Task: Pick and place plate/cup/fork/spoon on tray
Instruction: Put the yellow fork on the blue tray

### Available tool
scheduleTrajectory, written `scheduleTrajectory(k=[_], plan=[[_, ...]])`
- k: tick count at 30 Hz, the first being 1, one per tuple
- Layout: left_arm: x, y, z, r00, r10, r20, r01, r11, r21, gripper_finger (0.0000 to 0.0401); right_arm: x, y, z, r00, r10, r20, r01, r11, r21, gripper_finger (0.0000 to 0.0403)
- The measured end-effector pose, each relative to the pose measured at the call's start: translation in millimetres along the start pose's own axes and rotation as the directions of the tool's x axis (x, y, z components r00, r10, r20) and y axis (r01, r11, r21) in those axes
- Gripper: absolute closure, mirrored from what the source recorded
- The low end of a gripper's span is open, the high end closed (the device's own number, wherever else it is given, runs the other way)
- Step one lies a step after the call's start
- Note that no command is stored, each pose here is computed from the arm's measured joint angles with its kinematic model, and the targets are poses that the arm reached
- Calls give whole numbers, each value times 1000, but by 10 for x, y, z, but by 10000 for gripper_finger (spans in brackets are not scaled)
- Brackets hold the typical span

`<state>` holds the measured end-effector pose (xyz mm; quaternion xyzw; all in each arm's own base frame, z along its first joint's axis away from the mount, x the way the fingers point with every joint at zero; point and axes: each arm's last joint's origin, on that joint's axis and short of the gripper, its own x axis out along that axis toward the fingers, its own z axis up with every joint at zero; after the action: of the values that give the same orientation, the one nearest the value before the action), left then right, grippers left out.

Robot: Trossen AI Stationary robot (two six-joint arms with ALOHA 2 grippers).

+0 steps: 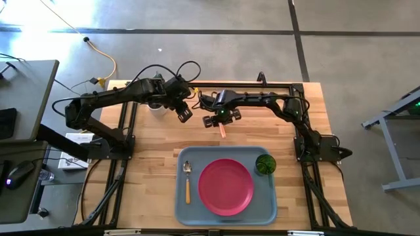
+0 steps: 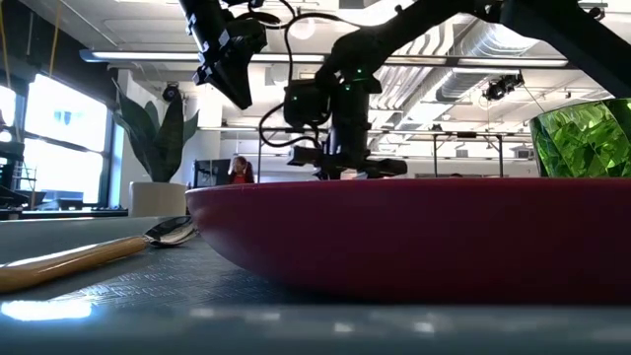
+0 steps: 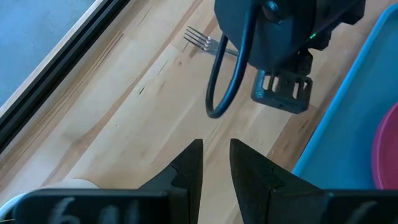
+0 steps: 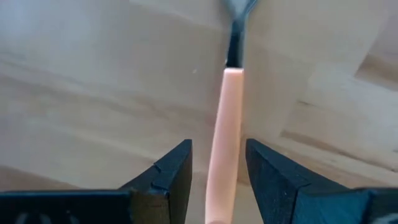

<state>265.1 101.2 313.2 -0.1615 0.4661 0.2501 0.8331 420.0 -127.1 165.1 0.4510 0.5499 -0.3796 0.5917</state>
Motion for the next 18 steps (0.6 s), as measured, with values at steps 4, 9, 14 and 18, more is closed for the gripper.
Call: scheduleTrajectory(k=[4,9,14,18], plan=[[0,0,0,1000,0,0,0,1000,0,331,-5,-11,4,999,-30,33,30,1000,3,264],[0,0,0,1000,0,0,0,1000,0,331,4,-14,1,999,-33,27,33,999,1,264],[0,0,0,1000,0,0,0,1000,0,331,119,-36,-49,999,-47,17,47,999,-4,263],[0,0,0,1000,0,0,0,1000,0,331,128,-37,-59,999,-44,3,44,999,-8,263]])
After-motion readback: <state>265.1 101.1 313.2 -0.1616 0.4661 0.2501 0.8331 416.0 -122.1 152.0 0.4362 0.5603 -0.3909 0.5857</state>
